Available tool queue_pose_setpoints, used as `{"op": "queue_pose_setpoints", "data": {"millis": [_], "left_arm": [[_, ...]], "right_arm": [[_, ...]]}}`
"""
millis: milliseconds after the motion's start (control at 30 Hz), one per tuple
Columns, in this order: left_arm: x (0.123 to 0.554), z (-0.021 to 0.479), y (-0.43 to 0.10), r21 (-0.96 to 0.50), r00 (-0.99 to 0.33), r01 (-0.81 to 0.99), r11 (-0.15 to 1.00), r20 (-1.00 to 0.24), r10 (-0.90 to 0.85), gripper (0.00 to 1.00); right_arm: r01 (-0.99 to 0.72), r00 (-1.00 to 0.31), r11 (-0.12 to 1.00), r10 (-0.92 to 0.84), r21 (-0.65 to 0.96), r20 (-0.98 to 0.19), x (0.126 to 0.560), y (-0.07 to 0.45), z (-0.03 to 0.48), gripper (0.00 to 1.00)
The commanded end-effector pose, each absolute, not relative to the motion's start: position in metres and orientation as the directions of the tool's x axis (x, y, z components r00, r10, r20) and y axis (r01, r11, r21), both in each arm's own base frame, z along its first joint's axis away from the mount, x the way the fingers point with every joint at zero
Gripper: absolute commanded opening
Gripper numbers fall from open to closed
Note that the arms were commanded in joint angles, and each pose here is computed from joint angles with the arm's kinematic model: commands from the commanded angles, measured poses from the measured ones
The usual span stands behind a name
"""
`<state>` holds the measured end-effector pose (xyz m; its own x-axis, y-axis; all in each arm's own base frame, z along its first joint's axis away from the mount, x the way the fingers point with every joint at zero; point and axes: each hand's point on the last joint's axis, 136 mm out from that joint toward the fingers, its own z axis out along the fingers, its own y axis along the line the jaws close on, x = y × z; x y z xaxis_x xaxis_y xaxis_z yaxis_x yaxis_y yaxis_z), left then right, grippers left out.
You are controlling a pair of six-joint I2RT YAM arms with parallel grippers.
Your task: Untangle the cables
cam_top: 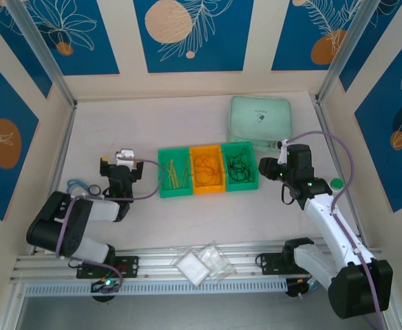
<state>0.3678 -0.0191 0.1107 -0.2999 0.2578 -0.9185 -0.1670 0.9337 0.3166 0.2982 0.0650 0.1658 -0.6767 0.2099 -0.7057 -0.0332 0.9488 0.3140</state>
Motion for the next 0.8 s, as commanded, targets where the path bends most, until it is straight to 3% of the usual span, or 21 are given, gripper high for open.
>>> {"op": "queue_pose_setpoints", "data": {"millis": [0,267,333,400,767], "left_arm": [[0.378,0.124,-0.021,0.279,-0.206,-0.171,0.945,-0.948,0.242,1.00],[0.378,0.106,-0.016,0.152,-0.244,-0.072,0.986,-0.961,0.131,0.99],[0.383,0.104,-0.014,0.117,-0.201,-0.041,0.992,-0.974,0.107,0.99],[0.379,0.098,-0.011,0.087,-0.262,-0.029,0.996,-0.962,0.076,1.00],[0.396,0.093,-0.017,0.108,-0.314,0.002,0.994,-0.944,0.103,1.00]], "right_arm": [[-0.050,-0.667,0.952,0.193,0.302,-0.719,0.300,0.062,0.163,0.44],[0.018,-0.571,0.947,0.273,0.321,-0.774,0.317,0.040,0.157,0.44],[0.040,-0.541,0.948,0.285,0.314,-0.791,0.321,0.033,0.155,0.45],[0.056,-0.513,0.951,0.288,0.303,-0.809,0.323,0.026,0.153,0.45],[0.100,-0.300,0.980,0.194,0.172,-0.934,0.345,-0.006,0.145,0.46]]}}
